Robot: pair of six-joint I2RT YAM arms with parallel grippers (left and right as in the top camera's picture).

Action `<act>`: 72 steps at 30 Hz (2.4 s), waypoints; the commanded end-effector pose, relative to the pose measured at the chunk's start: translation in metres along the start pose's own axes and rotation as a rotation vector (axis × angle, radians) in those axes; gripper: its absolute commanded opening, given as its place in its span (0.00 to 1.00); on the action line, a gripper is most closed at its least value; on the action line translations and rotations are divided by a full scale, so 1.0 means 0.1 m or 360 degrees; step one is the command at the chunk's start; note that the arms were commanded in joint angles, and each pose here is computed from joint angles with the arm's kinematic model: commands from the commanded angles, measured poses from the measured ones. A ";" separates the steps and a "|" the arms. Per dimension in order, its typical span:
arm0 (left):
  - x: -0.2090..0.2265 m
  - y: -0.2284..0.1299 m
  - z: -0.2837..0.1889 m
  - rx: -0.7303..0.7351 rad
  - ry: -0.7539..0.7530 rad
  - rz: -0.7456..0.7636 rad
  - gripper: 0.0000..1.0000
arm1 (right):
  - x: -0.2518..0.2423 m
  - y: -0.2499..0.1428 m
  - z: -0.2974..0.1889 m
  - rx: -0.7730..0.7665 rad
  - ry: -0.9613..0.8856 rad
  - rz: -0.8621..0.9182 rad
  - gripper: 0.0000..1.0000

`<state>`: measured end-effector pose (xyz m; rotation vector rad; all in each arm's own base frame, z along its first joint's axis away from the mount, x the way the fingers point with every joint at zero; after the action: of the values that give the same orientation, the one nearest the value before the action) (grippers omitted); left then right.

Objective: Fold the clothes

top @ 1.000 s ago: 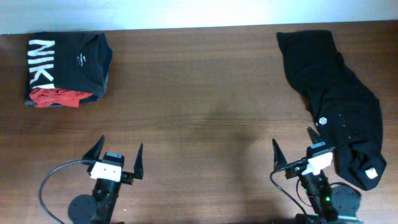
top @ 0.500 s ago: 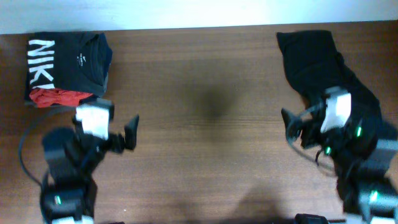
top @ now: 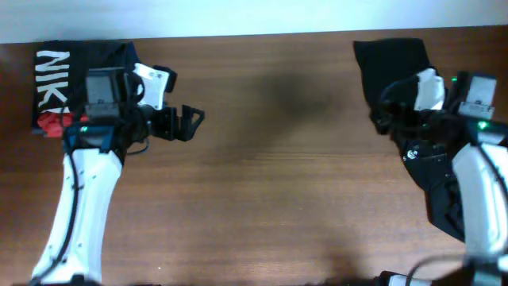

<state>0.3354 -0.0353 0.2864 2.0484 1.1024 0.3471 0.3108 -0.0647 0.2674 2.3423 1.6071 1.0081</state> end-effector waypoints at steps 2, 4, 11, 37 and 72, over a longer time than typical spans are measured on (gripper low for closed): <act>-0.02 0.03 0.24 0.0014 -0.0126 0.0013 0.99 | -0.71 0.14 0.22 0.0025 -0.0227 0.0366 0.83; -0.02 0.01 0.34 0.0037 -0.0152 0.0016 0.99 | -0.98 0.15 0.38 0.0059 -0.0327 0.0446 0.82; -0.07 0.05 0.47 0.0036 -0.0148 0.0065 0.99 | -1.47 0.07 0.89 0.0166 -0.0489 0.0582 0.81; 0.43 0.12 0.19 -0.0046 0.0234 -0.0164 0.99 | 0.04 0.38 0.73 0.0360 0.0201 0.0004 0.04; 1.08 -0.26 -0.42 -0.0210 0.0227 -0.0301 0.99 | 1.05 0.80 0.17 0.0293 0.0175 -0.0401 0.77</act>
<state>0.3534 0.1061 0.2753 1.7083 1.4793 0.4527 0.3979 0.0161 0.3568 2.0949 2.0933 1.0224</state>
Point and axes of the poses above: each gripper's point midway between its finger pads, its own z axis out along the fingers, its own x axis along the line the jaws close on, y = z × x, the point moved 10 cm from there along -z, back along the fingers, and after that the axes turned 14 degrees about z, right-handed, at the moved point
